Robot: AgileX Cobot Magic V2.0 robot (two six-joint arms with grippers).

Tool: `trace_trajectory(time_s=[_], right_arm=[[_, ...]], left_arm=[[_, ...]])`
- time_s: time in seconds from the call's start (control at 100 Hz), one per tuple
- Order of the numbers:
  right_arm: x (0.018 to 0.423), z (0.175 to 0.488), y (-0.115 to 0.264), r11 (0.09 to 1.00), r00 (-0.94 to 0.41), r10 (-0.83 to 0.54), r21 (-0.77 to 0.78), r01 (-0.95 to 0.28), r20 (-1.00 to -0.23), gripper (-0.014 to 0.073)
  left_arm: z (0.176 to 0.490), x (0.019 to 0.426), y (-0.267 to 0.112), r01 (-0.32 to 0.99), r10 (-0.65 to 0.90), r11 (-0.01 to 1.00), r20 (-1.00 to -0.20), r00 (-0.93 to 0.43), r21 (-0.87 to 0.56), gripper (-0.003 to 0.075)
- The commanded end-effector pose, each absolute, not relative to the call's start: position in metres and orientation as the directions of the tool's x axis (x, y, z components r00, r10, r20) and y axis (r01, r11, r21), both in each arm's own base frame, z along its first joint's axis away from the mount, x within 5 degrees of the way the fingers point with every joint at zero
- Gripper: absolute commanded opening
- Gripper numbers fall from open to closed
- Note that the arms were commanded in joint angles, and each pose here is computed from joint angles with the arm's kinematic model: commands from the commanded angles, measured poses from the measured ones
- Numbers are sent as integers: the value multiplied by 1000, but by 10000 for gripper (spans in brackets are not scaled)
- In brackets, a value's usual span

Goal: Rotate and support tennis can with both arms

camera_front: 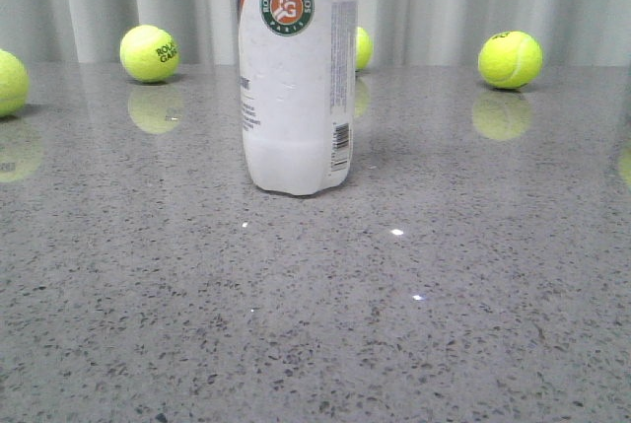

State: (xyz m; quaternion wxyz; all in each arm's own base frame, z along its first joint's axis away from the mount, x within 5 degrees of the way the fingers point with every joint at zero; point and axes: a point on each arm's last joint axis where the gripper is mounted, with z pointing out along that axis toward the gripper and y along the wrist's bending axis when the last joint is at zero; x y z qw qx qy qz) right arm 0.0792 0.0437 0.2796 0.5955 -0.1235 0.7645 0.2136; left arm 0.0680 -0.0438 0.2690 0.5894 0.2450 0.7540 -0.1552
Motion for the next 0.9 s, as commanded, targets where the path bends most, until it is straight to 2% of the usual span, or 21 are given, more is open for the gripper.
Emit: trace_trajectory(time_s=[0.0, 0.29, 0.5, 0.66, 0.71, 0.89], right_arm=[[80, 295, 44, 875, -172, 104, 172, -453, -980, -57], [80, 295, 44, 875, -172, 104, 172, -453, -980, -57], [80, 295, 44, 875, -172, 104, 172, -453, -980, -57], [80, 295, 44, 875, -172, 104, 172, -453, -980, -57], [81, 295, 44, 875, -173, 103, 172, -453, -979, -57], [81, 295, 44, 875, -173, 103, 172, -453, -980, -57]], left_arm=[[277, 69, -41, 516, 84, 855, -995, -48, 48, -21], [247, 65, -21, 302, 54, 952, -998, -12, 48, -21], [220, 59, -10, 168, 47, 985, -999, 10, 48, -21], [196, 55, -5, 96, 42, 994, -998, 45, 46, -21], [193, 55, -5, 80, 46, 996, -999, 7, 46, -21], [193, 55, -4, 74, 44, 996, -999, 5, 44, -21]])
